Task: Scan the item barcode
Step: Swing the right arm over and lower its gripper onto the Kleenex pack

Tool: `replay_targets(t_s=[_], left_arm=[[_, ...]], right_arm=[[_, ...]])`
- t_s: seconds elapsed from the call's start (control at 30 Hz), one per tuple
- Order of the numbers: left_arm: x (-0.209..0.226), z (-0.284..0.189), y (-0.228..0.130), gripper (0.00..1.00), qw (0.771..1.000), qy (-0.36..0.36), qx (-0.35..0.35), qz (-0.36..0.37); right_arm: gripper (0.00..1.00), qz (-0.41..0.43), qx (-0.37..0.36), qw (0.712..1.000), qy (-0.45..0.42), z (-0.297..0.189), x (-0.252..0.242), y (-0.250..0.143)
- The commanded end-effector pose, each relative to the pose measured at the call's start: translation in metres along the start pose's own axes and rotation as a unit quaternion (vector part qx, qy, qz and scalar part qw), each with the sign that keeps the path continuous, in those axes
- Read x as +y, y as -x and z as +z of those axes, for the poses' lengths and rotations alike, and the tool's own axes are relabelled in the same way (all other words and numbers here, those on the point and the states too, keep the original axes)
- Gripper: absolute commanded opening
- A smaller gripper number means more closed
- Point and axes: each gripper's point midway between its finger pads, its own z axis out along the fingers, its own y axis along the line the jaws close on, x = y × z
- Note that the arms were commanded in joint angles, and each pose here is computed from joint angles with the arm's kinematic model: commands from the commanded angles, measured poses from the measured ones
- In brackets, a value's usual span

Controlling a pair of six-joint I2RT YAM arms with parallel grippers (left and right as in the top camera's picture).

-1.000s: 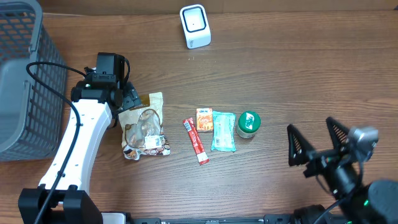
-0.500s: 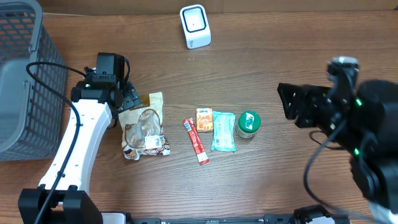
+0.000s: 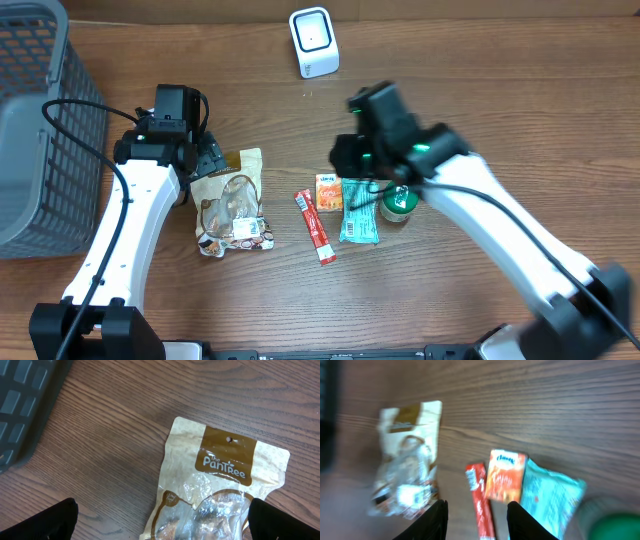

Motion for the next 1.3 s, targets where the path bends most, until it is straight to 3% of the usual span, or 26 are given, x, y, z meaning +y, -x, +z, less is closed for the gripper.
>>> replay_targets(t_s=[0.0,0.27,0.67,1.07,1.27], left_arm=[[-0.001,-0.010,0.007,1.00,1.000,-0.009,-0.015,-0.001],[-0.002,-0.010,0.007,1.00,1.000,-0.013,-0.013,-0.001],[-0.003,-0.010,0.007,0.99,1.000,-0.014,-0.012,-0.001],[-0.003,-0.010,0.007,1.00,1.000,-0.014,-0.012,-0.001],[-0.003,-0.010,0.007,1.00,1.000,-0.014,-0.012,-0.001]], right_arm=[[0.40,0.004,0.026,0.999,-0.039,0.042,-0.008,-0.007],[0.41,0.039,0.106,0.992,-0.061,0.096,-0.025,-0.041],[0.41,0.047,0.155,0.983,-0.080,0.127,-0.040,-0.066],[0.37,0.049,0.146,0.987,-0.040,0.131,-0.025,-0.059],[0.42,0.046,0.144,0.987,-0.048,0.131,-0.028,-0.059]])
